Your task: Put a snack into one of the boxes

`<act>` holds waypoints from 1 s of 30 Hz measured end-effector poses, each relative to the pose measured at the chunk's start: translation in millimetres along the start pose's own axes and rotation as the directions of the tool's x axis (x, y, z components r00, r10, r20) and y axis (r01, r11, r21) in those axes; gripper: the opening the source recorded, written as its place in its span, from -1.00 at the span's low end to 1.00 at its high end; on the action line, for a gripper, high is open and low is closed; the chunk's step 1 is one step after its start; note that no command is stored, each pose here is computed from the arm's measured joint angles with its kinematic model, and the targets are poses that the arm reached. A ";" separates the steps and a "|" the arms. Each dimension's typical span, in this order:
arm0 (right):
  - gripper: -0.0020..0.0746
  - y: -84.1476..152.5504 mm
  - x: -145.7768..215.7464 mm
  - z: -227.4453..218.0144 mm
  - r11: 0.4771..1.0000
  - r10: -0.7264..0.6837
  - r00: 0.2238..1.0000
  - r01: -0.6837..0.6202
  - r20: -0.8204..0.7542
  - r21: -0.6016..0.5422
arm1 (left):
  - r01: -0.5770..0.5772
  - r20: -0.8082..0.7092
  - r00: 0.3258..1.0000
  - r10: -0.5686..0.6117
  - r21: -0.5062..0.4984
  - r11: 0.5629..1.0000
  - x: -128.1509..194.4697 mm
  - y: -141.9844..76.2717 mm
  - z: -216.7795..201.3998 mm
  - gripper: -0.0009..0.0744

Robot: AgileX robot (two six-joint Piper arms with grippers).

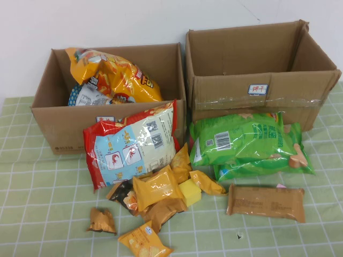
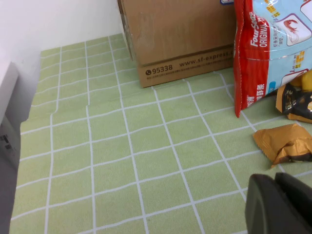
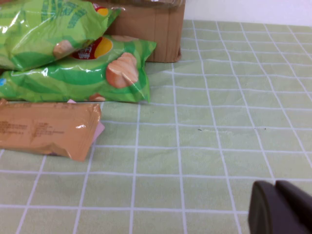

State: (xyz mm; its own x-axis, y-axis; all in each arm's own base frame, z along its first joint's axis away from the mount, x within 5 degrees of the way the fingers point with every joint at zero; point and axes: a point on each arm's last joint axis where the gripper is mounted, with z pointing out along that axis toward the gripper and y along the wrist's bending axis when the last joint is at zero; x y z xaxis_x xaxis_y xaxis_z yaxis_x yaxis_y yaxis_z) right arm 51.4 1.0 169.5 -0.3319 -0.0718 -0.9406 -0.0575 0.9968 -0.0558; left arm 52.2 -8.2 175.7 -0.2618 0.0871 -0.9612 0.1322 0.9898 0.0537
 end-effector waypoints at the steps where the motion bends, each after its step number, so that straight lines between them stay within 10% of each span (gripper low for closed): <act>1: -0.95 0.0 0.0 0.0 1.000 0.000 1.000 0.000 0.000 0.000 | 0.000 0.000 1.000 0.000 0.000 1.000 0.0 0.0 0.0 -0.98; 30: -0.95 0.0 0.0 0.0 1.000 0.000 1.000 0.000 0.000 0.000 | -0.020 -0.001 1.000 0.020 -0.015 1.000 0.0 0.8 0.0 -0.98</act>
State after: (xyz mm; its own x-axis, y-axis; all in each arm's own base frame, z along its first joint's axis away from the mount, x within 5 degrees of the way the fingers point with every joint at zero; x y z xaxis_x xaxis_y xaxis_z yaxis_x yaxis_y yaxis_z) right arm 51.4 1.0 169.5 -0.3319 -0.0718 -0.9406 -0.0575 0.9968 -0.0558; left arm 52.3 -7.4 175.7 -0.2602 0.1075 -0.9596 0.1230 0.9894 0.0774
